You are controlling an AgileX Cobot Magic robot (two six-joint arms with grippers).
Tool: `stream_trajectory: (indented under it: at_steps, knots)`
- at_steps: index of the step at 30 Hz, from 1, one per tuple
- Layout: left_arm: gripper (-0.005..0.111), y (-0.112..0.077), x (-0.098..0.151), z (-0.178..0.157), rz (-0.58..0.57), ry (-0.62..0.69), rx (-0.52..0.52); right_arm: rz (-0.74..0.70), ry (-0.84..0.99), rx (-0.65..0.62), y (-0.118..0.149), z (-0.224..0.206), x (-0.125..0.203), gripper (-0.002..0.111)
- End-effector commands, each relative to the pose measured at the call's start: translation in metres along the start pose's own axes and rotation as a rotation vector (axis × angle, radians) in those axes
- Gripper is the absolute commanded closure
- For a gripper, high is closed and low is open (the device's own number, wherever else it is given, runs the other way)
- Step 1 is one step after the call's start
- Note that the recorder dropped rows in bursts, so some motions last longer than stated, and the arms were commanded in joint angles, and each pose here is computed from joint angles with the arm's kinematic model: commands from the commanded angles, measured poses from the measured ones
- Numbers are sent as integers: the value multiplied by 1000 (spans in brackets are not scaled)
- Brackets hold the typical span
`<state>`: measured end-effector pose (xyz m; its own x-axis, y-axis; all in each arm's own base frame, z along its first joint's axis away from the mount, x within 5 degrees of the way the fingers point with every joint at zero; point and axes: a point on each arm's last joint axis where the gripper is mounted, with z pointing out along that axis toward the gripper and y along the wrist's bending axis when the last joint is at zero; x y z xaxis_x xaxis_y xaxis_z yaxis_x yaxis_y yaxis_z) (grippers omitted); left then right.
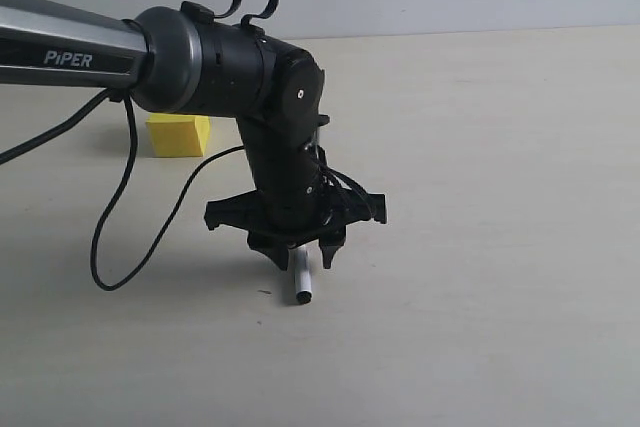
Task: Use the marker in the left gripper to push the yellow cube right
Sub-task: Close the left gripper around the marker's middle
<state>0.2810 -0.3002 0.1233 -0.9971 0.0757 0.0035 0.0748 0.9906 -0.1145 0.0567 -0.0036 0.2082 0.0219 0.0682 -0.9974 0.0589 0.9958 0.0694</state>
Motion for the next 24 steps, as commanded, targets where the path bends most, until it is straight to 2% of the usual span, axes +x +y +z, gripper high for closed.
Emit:
stream_trajectory:
  at_steps: [1, 24]
  knots:
    - [60, -2, 1, -3, 4, 4, -4, -7, -4, 4, 0, 0, 1, 108]
    - [60, 2, 3, -1, 13, 11, -19, -7, -4, 4, 0, 0, 1, 108]
